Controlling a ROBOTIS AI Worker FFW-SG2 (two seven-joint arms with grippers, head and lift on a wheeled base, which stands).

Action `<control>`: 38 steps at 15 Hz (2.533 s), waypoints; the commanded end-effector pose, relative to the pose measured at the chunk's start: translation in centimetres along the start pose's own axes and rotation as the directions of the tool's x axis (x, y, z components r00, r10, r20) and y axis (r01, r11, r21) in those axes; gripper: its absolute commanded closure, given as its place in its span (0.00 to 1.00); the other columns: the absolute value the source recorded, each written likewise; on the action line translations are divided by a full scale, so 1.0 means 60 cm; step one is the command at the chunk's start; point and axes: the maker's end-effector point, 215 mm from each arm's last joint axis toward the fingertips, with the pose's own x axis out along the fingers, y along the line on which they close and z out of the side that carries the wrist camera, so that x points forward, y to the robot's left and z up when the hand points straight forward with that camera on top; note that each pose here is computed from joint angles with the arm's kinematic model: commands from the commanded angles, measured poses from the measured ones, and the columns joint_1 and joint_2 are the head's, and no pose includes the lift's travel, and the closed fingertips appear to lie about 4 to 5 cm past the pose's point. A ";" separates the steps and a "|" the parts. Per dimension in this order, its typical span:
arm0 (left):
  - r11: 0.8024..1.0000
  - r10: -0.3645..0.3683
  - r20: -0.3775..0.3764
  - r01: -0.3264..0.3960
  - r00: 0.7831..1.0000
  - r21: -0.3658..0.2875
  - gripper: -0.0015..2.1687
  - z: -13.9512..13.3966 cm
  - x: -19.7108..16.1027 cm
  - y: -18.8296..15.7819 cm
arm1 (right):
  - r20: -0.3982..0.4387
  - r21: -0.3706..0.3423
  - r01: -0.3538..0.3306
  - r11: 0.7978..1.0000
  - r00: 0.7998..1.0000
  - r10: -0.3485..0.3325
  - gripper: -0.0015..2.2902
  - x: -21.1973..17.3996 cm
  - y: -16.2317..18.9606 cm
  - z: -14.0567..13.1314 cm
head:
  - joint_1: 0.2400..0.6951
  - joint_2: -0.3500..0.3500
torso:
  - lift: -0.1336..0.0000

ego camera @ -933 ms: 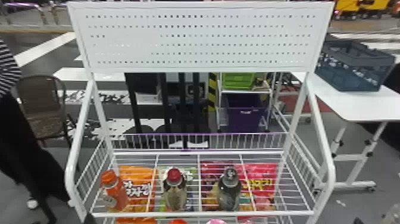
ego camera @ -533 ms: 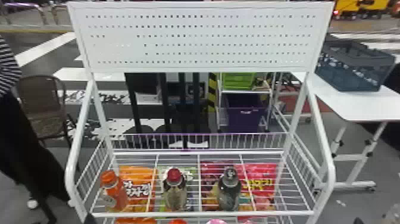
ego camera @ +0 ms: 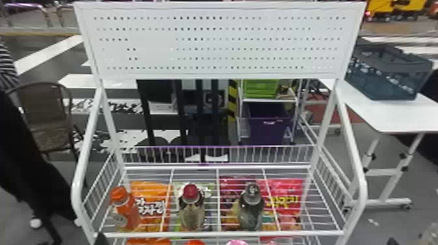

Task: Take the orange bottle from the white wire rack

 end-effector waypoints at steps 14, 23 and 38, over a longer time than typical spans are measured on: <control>0.999 -0.045 0.000 0.045 0.999 0.028 0.04 -0.182 0.141 -0.059 | -0.011 -0.002 0.004 1.000 1.000 -0.004 0.51 0.003 -0.003 -0.012 | 0.57 0.50 | 1.00; 0.998 -0.020 0.042 0.018 0.999 0.067 0.04 -0.195 0.256 -0.041 | -0.010 0.000 0.000 1.000 1.000 0.000 0.51 -0.007 0.000 -0.011 | 0.57 0.50 | 1.00; 0.999 0.020 0.120 -0.024 0.993 0.038 0.83 -0.152 0.331 -0.029 | -0.005 -0.016 0.002 1.000 1.000 -0.002 0.51 -0.011 -0.001 -0.002 | 0.57 0.50 | 1.00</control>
